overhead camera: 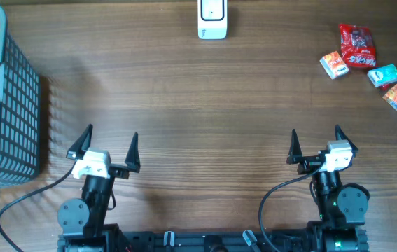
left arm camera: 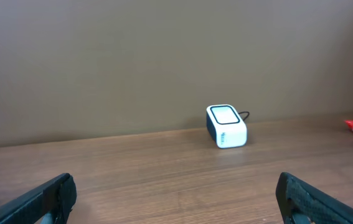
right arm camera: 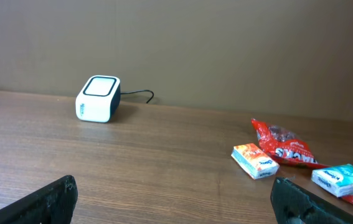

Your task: Scan the item barcode

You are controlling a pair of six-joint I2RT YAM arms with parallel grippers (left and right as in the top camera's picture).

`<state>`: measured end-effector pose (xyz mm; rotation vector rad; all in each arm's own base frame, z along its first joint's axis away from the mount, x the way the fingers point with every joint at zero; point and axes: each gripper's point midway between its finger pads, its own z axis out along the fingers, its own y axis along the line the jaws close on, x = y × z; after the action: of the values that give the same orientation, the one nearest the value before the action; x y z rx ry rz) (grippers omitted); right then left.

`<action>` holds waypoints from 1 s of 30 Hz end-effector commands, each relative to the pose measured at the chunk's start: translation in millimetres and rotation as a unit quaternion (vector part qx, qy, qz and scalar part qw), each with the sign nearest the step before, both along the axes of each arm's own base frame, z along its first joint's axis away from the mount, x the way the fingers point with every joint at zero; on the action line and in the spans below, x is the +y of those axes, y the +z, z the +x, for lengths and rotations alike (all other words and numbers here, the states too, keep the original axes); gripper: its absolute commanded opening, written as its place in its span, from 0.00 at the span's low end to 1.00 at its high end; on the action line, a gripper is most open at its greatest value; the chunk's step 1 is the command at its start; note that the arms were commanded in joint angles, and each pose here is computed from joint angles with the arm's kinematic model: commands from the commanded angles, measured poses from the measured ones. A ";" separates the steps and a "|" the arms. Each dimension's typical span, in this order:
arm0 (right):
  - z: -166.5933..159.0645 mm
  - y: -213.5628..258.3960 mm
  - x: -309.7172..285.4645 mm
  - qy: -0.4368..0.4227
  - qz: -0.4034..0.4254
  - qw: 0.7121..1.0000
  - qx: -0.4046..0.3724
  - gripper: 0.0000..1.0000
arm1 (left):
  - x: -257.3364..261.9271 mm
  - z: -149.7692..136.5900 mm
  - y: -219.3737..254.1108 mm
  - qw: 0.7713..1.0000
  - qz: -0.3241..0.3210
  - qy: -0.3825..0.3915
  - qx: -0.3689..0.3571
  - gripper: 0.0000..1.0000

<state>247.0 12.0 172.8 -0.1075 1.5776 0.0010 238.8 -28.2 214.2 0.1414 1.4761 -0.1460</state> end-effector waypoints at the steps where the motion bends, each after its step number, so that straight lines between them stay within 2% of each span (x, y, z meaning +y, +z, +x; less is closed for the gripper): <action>1: -0.4 2.7 -4.5 -0.012 0.008 1.000 -0.006 1.00 | 5.8 3.0 -9.7 1.000 0.008 0.016 -0.003 1.00; 12: -0.4 2.7 -4.5 -0.012 0.008 1.000 -0.006 1.00 | 9.1 5.6 -21.9 1.000 -0.009 0.024 0.011 1.00; 17: -0.4 2.7 -4.5 -0.012 0.008 1.000 -0.006 1.00 | 41.7 6.8 -58.7 0.982 -0.119 0.118 0.092 1.00; 24: -0.4 2.7 -4.5 -0.012 0.008 1.000 -0.006 1.00 | 40.9 6.9 -57.4 0.983 -0.108 0.116 0.089 1.00; 30: -0.4 2.7 -4.5 -0.012 0.008 1.000 -0.006 1.00 | 26.6 7.2 -58.1 0.993 -0.018 0.084 0.085 1.00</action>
<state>247.0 12.0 172.8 -0.1075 1.5776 0.0010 246.3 5.5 157.8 -0.1430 1.6407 -0.1113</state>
